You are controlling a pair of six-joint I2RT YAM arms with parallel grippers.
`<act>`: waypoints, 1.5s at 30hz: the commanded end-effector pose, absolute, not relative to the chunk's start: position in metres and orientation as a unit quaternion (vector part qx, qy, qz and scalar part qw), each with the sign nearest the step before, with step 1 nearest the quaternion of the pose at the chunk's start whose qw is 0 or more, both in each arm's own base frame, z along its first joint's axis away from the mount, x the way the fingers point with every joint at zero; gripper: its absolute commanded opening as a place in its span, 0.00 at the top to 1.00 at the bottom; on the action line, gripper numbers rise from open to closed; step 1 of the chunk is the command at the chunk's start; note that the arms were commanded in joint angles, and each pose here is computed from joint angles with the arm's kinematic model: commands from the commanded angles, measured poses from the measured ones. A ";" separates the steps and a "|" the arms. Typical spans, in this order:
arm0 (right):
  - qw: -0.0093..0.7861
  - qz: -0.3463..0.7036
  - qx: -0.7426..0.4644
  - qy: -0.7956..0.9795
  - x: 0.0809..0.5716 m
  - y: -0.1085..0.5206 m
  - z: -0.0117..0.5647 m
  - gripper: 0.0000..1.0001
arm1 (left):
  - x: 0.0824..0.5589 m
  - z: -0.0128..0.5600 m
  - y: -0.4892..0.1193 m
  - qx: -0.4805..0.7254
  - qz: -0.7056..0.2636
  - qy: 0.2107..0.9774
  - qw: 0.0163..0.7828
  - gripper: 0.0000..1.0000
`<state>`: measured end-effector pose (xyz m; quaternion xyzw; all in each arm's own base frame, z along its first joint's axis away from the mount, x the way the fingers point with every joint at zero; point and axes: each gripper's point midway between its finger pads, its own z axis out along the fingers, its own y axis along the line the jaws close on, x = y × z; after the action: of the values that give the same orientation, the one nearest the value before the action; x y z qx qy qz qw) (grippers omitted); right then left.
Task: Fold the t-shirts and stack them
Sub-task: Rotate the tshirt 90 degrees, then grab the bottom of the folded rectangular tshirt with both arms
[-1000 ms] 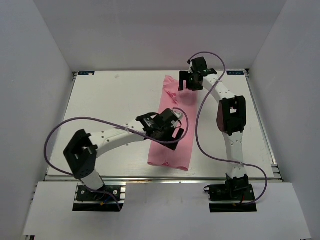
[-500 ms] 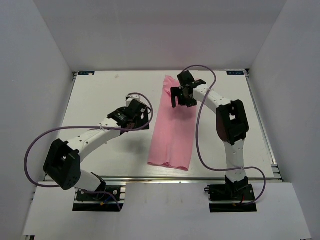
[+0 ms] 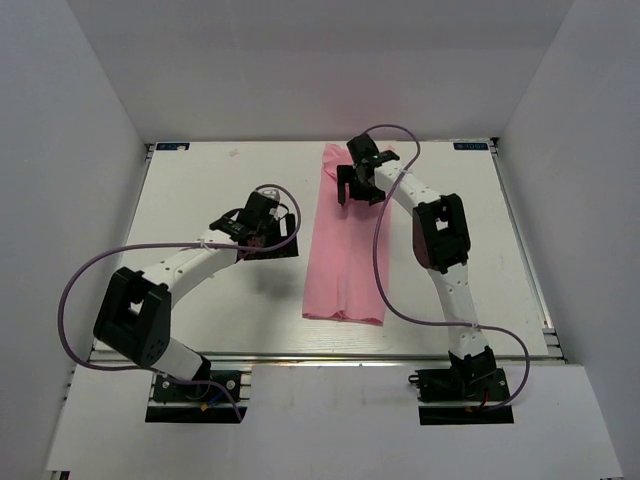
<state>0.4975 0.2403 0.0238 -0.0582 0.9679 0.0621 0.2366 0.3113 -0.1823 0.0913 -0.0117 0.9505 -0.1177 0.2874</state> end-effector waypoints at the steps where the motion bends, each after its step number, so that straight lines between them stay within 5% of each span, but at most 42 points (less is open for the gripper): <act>1: 0.216 0.063 -0.036 0.974 0.511 0.231 -0.003 0.10 | 0.315 0.111 -0.201 0.039 -0.161 0.941 0.294 0.00; 8: 0.242 0.118 -0.121 0.955 0.506 0.243 0.032 0.10 | 0.300 0.114 -0.225 0.126 -0.200 0.939 0.250 0.00; 10: 0.314 0.156 -0.145 0.925 0.508 0.258 0.099 0.10 | 0.292 0.107 -0.228 0.136 -0.211 0.941 0.228 0.00; 11: 0.278 0.153 -0.148 0.937 0.481 0.250 0.069 0.10 | 0.285 0.102 -0.228 0.145 -0.218 0.940 0.217 0.00; 13: 0.368 0.204 -0.155 0.894 0.480 0.263 0.147 0.10 | 0.273 0.089 -0.230 0.152 -0.225 0.941 0.200 0.00; 15: 0.350 0.210 -0.148 0.901 0.449 0.253 0.123 0.10 | 0.269 0.090 -0.237 0.161 -0.244 0.934 0.205 0.00; 18: 0.381 0.216 -0.126 0.890 0.410 0.232 0.164 0.10 | 0.256 0.077 -0.240 0.165 -0.244 0.936 0.191 0.00; 23: 0.311 0.178 -0.069 0.931 0.328 0.185 0.126 0.10 | 0.236 0.057 -0.246 0.180 -0.227 0.941 0.174 0.00; 29: 0.202 0.267 -0.070 0.940 0.226 0.187 0.083 0.10 | 0.219 0.038 -0.260 0.189 -0.224 0.942 0.164 0.00; 45: 0.112 0.292 -0.044 0.949 0.172 0.184 0.033 0.20 | 0.196 0.011 -0.268 0.191 -0.203 0.949 0.148 0.32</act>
<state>0.1708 0.1748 0.0308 -0.0467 0.9552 0.2712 0.1091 0.2069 -0.2749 0.0253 0.1917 0.9418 -0.2205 0.1665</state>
